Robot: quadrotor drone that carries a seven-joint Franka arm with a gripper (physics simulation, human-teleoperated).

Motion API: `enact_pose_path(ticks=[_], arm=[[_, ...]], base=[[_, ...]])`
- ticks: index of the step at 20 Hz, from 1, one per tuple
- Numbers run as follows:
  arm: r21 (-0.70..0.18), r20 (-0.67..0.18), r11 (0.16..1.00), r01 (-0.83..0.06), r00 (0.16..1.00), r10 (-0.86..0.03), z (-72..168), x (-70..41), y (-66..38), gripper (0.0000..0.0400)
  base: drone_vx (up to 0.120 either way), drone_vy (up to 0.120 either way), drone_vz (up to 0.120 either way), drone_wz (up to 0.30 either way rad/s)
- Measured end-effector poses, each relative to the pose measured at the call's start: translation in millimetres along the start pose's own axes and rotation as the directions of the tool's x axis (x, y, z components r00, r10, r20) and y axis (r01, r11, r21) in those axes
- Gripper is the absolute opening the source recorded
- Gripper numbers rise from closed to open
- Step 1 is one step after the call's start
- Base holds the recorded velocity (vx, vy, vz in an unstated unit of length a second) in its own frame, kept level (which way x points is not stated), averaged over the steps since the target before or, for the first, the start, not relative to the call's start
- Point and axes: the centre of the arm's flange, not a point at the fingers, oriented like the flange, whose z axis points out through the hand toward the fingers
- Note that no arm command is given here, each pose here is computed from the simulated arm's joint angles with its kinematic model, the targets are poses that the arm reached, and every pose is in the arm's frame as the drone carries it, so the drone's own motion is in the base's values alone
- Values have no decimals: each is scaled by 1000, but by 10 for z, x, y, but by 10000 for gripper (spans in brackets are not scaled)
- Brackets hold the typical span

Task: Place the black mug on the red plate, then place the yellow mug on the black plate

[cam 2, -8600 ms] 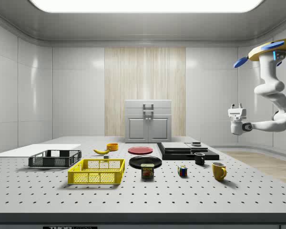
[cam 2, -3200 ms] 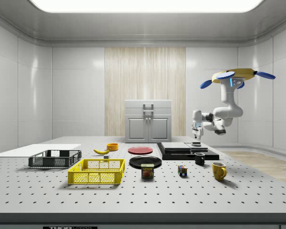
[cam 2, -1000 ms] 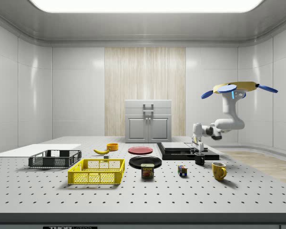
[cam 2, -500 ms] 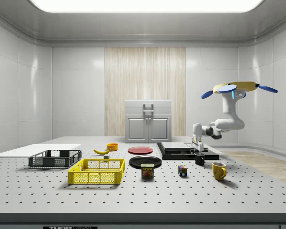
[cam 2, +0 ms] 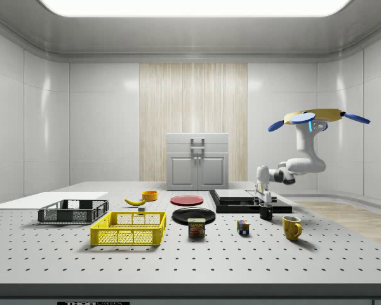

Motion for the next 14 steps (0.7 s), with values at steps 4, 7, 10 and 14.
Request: enact_pose_path(ticks=[4,7,10,14], arm=[[0,0,1000,0,1000,0,9,0,0,165],[0,0,1000,0,1000,0,12,0,0,136],[0,0,1000,0,1000,0,13,0,0,122],[0,0,1000,0,1000,0,14,1,0,114]], base=[[0,0,0,0],[0,0,0,0],[0,0,0,0],[0,0,0,0]])
